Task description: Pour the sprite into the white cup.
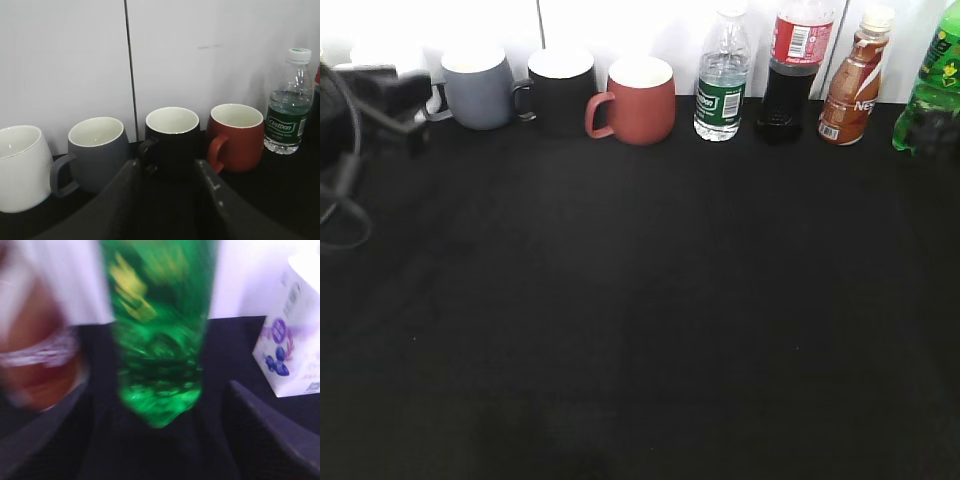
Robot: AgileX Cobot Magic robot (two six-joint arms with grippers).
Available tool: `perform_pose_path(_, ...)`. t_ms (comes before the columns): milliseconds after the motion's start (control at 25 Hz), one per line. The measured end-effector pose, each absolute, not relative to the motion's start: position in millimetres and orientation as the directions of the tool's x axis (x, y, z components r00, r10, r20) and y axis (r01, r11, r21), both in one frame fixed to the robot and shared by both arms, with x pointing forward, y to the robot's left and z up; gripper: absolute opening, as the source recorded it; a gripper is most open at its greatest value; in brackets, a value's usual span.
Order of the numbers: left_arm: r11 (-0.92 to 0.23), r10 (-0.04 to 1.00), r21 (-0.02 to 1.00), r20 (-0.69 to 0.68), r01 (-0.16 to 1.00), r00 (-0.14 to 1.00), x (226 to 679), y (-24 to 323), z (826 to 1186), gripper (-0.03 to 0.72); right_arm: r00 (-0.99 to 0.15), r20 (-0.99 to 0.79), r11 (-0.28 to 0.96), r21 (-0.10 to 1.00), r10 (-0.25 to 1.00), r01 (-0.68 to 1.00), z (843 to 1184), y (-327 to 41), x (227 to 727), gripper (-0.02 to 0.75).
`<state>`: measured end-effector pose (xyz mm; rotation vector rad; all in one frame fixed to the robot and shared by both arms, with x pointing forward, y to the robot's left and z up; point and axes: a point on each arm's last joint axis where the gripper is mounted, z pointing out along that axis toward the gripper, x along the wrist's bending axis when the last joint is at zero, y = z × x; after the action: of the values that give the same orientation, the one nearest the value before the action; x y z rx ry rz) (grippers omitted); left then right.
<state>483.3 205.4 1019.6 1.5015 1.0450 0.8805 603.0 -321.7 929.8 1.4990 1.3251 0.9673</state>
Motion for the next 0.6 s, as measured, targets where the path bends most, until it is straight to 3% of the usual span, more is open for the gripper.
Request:
perform_pose_path(160,-0.206,0.926,0.829,-0.005,0.519,0.377,478.5,203.8,1020.4,0.298,0.060,0.006,-0.040,0.811,0.998,0.583,973.0,-313.8,565.9,0.590)
perform_pose_path(280,-0.300,0.920,0.606,-0.021,0.737,0.391,467.3,206.1,1022.4,0.472,0.071,0.071,-0.100,0.627,0.995,0.772,990.6,-307.9,528.8,0.589)
perform_pose_path(400,-0.321,0.920,0.400,-0.082,0.858,0.383,439.3,212.3,1027.2,0.504,0.083,0.152,-0.150,0.517,0.985,0.842,1017.6,-299.9,492.9,0.589)
perform_pose_path(600,-0.215,0.934,0.517,-0.140,0.828,0.330,371.3,238.3,1084.4,0.504,0.025,0.164,-0.106,0.510,0.986,0.854,1069.2,-293.2,424.9,0.585)
